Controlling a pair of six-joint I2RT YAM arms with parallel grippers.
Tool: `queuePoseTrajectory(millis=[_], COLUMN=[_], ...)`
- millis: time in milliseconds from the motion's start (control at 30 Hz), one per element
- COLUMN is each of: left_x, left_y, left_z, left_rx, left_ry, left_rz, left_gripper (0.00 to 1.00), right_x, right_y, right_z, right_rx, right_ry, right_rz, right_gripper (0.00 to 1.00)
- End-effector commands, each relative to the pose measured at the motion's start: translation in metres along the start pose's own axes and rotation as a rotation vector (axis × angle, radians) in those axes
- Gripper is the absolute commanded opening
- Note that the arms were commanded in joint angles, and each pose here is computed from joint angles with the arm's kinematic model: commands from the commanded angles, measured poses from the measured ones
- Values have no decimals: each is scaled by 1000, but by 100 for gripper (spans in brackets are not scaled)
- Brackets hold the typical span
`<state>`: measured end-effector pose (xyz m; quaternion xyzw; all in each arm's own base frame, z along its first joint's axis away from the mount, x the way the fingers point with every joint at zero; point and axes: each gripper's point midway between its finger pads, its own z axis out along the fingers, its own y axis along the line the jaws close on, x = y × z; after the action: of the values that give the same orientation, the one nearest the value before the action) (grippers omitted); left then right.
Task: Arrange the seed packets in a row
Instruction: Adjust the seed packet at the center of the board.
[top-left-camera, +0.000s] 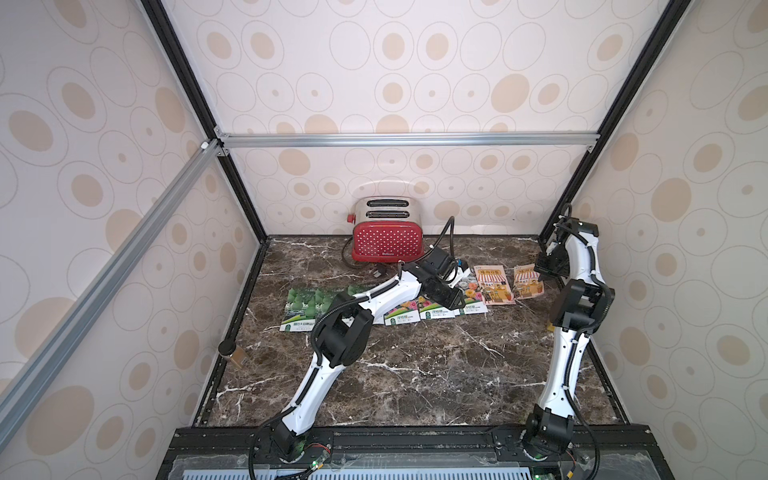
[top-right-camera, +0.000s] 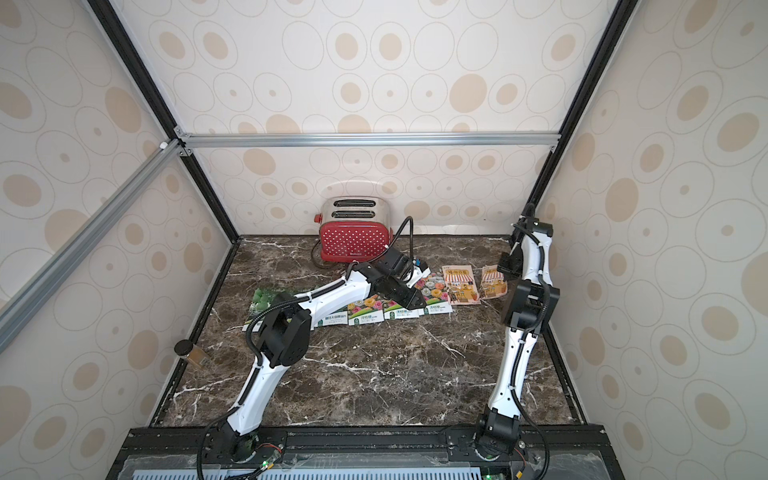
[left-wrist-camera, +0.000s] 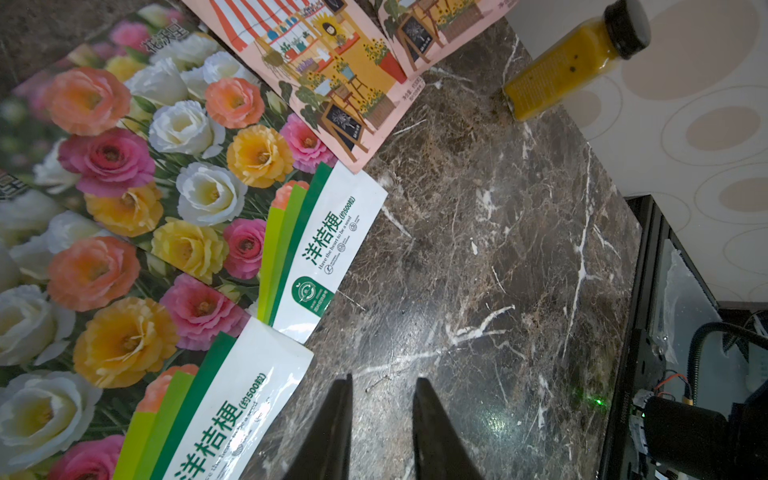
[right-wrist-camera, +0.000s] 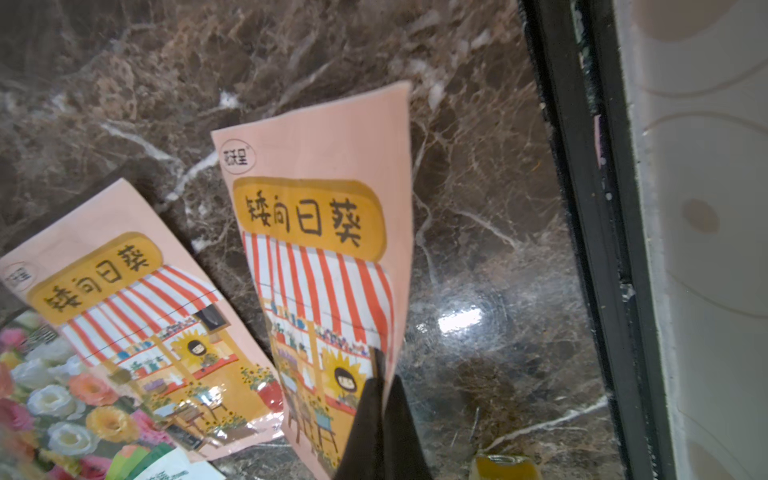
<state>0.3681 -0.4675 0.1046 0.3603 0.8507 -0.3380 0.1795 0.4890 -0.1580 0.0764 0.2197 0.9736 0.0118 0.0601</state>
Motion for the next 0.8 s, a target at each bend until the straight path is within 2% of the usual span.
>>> queuePoseTrajectory(millis=[0,167,433,767], left_x=[-5,-3,-2,4], left_y=[-9,-8,-9,-4], left_z=[-12,-12,-11,-2], left_rx=[14,14,19,20], left_ry=[-9,-5,-4,14], left_rz=[29,24,17,3], left_gripper=[27,27,27,27], right_x=[7,4,4,2], right_y=[-18,-23,-19,-14], right_z=[12,8,17,8], right_rx=[127,180,192,151], right_ry=[34,12,17,7], right_rz=[25,35,-3,-25], right_gripper=[0,0,3,2])
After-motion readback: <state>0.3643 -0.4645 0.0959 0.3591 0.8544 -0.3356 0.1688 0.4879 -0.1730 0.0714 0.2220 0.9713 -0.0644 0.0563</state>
